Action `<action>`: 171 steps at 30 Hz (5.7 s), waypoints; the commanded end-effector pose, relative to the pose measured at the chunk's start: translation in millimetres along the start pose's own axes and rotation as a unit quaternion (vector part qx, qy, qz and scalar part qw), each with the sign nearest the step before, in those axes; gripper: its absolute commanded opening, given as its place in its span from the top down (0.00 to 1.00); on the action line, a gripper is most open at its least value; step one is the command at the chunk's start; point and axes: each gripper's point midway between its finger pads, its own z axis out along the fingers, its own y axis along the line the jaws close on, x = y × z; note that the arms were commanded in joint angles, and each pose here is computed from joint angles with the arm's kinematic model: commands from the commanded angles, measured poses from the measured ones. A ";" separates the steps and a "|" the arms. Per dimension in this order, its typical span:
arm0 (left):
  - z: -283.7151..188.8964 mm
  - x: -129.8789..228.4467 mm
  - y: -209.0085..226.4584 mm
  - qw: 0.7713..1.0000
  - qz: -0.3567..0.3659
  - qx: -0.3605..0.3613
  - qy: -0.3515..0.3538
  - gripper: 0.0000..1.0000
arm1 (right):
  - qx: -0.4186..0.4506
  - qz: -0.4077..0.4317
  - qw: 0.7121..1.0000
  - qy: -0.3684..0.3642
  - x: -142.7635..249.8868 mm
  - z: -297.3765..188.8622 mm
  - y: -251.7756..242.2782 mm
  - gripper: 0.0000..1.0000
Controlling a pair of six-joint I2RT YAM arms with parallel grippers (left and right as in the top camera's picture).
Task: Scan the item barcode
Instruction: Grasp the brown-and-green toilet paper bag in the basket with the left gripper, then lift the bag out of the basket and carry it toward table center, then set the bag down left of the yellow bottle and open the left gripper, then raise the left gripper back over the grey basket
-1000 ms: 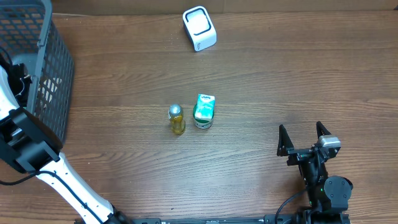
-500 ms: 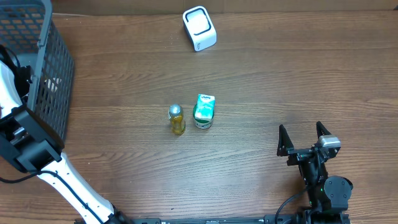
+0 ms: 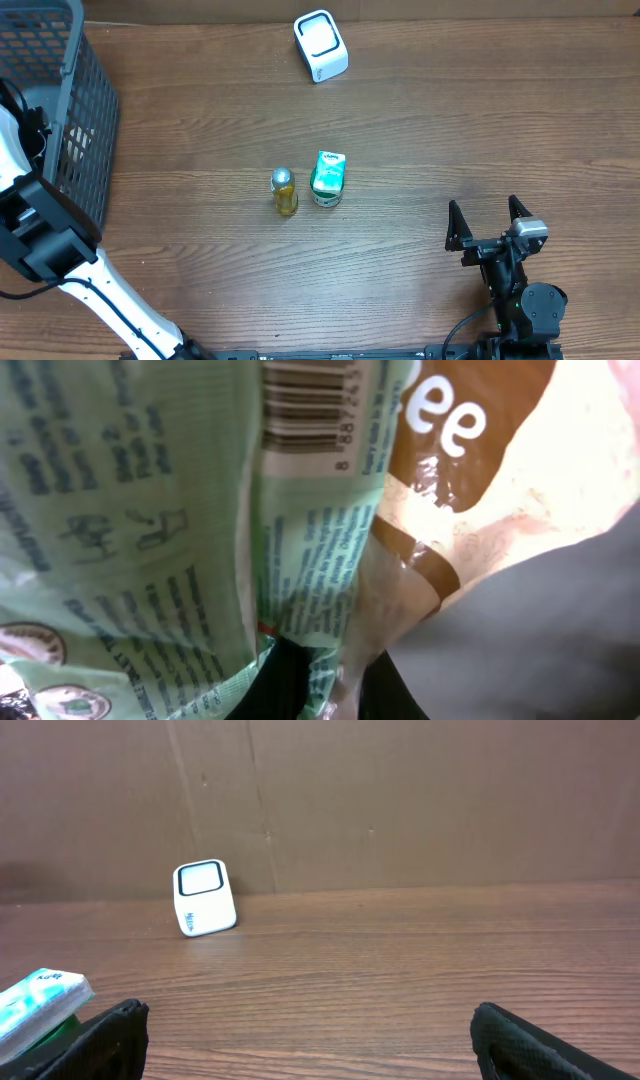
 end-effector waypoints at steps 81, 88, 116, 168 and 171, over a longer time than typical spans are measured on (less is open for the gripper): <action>-397.3 28.8 8.7 0.875 -0.189 0.095 -0.435 0.96 | 0.004 0.000 1.000 -0.001 2.4 0.1 -2.1 0.00; -399.9 76.8 -63.9 0.906 -0.123 0.140 -0.380 0.96 | 0.004 0.000 1.000 -0.001 2.4 0.1 -2.1 0.00; -168.0 133.9 -314.6 0.993 -0.008 0.051 -0.110 0.96 | 0.004 0.000 1.000 -0.001 2.5 0.1 -2.1 0.00; -307.8 39.9 -85.1 0.935 -0.137 0.031 -0.326 0.00 | 0.004 0.000 1.000 -0.001 2.4 0.1 -2.1 0.00; -299.7 37.2 -64.4 0.934 -0.160 0.020 -0.317 0.00 | 0.004 0.000 1.000 -0.001 2.4 0.1 -2.1 0.00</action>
